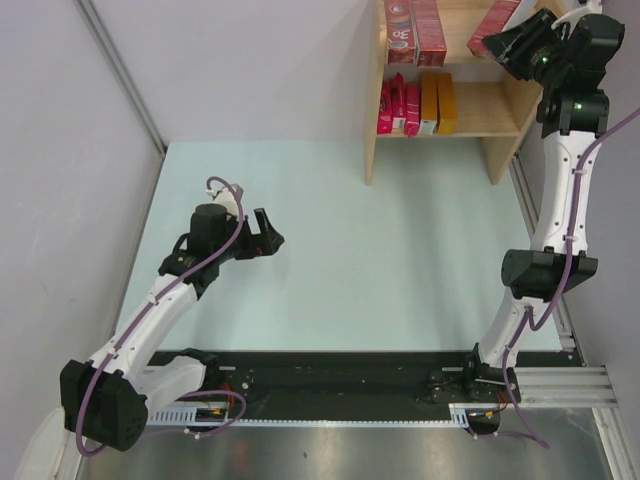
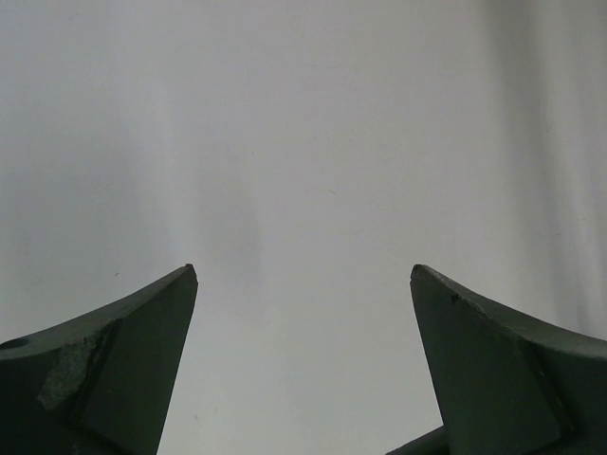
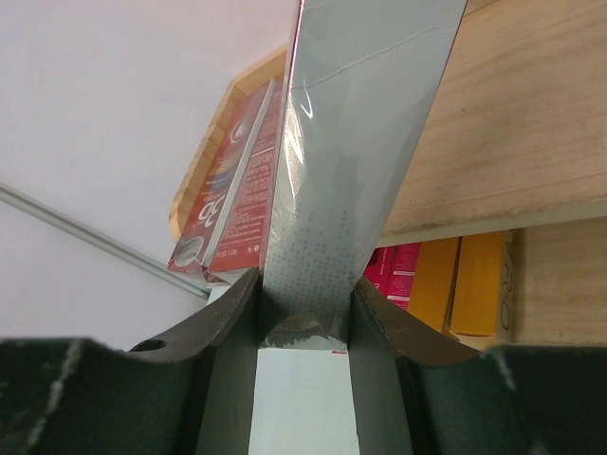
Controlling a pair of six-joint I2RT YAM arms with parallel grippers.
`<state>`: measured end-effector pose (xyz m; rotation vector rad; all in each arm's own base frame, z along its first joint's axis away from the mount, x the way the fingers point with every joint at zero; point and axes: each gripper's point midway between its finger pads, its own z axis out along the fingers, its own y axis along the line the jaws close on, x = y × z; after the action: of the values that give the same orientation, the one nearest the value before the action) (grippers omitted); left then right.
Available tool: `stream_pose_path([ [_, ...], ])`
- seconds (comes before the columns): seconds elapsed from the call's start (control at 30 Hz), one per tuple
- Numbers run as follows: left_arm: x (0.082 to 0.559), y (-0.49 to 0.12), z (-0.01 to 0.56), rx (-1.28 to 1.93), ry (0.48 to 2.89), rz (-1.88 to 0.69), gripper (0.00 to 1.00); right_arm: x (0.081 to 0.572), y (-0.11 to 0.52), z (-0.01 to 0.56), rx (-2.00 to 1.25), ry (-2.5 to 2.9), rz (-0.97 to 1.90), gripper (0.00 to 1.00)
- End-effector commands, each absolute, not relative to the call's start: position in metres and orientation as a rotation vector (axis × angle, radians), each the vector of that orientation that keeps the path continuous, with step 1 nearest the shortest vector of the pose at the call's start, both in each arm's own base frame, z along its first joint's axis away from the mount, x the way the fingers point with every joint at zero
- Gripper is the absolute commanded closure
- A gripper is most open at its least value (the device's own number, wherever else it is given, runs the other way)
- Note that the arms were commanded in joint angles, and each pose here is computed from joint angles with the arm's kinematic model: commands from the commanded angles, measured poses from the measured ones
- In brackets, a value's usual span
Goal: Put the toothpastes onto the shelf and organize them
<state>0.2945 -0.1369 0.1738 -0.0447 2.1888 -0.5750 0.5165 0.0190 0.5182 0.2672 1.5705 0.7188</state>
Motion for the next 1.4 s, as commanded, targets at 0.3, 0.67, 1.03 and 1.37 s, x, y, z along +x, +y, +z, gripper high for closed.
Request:
stream_pose_path([
  [0.3,0.296,-0.144,0.176,0.0,2.168,-0.596,0.0,0.532,0.056,0.549,0.16,1.443,0.804,0.75],
  [0.67,0.297,-0.144,0.171,0.003,2.178,-0.591,0.0,0.554,0.065,0.519,0.171,1.501,0.813,0.71],
  [1.03,0.297,-0.143,0.167,-0.002,2.189,-0.582,0.0,0.555,0.064,0.508,0.168,1.538,0.878,0.6],
  [1.37,0.298,-0.144,0.169,0.003,2.187,-0.582,0.0,0.546,0.057,0.499,0.174,1.593,0.992,0.61],
])
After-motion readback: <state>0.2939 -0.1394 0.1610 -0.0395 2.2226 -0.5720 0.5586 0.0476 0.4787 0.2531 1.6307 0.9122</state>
